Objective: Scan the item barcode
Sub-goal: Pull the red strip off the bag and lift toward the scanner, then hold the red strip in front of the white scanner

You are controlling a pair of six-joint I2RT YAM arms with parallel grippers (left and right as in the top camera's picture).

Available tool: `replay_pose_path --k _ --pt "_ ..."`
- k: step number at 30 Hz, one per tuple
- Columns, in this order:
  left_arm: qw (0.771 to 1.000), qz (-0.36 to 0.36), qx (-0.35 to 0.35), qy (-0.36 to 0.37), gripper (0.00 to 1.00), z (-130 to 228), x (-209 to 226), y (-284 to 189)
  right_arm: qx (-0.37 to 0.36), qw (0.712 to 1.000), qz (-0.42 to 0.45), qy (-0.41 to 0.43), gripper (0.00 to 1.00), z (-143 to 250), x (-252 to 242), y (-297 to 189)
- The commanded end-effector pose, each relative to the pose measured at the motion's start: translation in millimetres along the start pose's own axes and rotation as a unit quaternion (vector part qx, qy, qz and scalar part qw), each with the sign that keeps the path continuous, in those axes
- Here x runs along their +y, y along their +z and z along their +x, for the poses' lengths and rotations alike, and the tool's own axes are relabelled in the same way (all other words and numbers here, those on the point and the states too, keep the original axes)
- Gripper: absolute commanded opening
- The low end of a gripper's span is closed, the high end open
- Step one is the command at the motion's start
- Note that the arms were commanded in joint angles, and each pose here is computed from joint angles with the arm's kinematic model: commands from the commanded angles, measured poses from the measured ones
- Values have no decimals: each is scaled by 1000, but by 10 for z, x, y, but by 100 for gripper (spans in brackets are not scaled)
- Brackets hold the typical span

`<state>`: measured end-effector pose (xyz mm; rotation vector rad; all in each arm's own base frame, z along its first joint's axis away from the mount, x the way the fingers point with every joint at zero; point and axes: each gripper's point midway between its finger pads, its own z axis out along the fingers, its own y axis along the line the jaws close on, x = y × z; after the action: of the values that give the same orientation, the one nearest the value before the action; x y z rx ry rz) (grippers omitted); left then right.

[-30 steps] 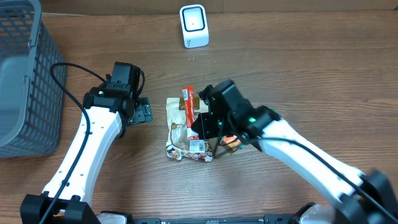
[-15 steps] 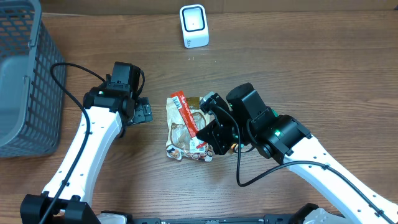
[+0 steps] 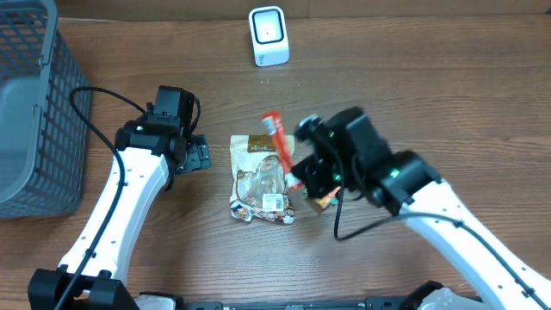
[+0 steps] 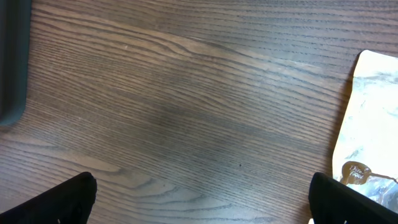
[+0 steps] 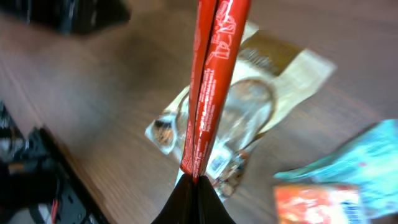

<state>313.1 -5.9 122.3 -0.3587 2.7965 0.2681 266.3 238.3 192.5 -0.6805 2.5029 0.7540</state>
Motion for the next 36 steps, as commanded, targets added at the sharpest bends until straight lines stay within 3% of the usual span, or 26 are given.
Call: replay_pose_path --k 1,4,8,13,19,29,36 --pt "1000 1 -14 -3 100 -69 2 -60 -39 999 1 15 3 -460 -39 -285" --pt "1000 1 -14 -3 100 -69 2 -60 -13 999 14 30 3 -635 -154 -379" --pt "1000 1 -14 -3 100 -69 2 -60 11 999 29 -21 3 -894 -203 -389" --pt "1000 1 -14 -3 100 -69 2 -60 -2 983 151 -101 3 -1283 -647 -208" --pt "1000 1 -14 -3 100 -69 2 -60 10 950 254 -182 3 -1462 -1069 31" --pt "1000 1 -14 -3 100 -69 2 -60 66 853 407 -321 3 -1694 -1571 438" --pt "1000 1 -14 -3 100 -69 2 -60 48 781 505 -365 4 -2046 -1903 657"
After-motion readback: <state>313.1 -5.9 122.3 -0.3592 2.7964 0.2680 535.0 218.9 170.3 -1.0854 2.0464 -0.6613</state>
